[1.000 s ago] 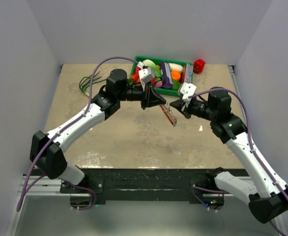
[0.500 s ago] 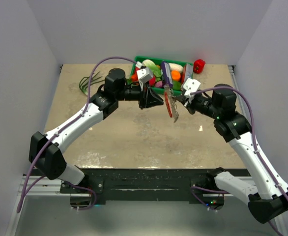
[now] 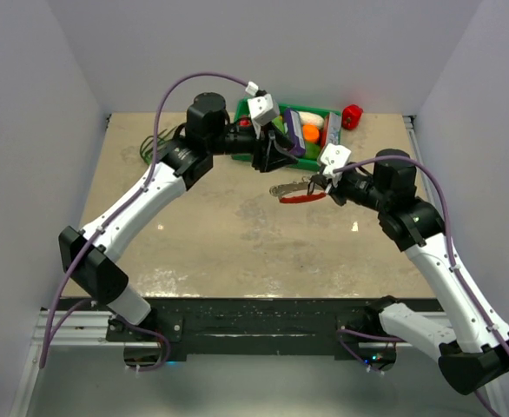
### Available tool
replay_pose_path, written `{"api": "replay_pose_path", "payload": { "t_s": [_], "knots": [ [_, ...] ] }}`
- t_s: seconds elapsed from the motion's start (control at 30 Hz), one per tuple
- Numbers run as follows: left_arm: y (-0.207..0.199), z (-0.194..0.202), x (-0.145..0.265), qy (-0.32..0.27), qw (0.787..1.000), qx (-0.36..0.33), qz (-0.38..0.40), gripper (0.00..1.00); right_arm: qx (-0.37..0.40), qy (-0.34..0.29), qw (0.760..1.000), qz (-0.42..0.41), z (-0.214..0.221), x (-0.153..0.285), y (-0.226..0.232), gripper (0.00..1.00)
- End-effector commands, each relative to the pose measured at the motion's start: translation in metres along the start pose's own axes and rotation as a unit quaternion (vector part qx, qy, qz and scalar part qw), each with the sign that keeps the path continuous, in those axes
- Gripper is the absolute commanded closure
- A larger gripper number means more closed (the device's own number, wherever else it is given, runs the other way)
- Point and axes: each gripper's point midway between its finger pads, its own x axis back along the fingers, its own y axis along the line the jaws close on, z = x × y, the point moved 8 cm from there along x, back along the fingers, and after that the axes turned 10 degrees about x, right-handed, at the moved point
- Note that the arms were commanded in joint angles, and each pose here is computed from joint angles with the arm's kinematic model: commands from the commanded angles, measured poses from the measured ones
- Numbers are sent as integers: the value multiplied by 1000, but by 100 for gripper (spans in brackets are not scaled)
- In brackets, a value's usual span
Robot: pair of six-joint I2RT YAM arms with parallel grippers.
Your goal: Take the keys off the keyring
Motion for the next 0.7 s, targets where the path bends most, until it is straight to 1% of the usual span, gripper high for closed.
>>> {"api": "replay_pose_path", "payload": {
  "t_s": [0.0,0.17,0.3,0.53,0.67],
  "knots": [
    [7,5,-15,45,997,-65,-6,47,28,-37,999,2,-22,5,-9,100],
    [8,31,-31,97,992,-83,1,43,34,-40,999,-4,-24,7,-8,100],
    [10,40,-36,113,989,-92,7,42,33,-40,999,-6,-24,8,-8,100],
    [10,41,-36,109,988,-106,15,41,35,-41,998,-11,-25,9,-6,100],
    [4,38,-30,91,986,-138,23,38,36,-40,998,-15,-24,9,-5,100]
  ]
}}
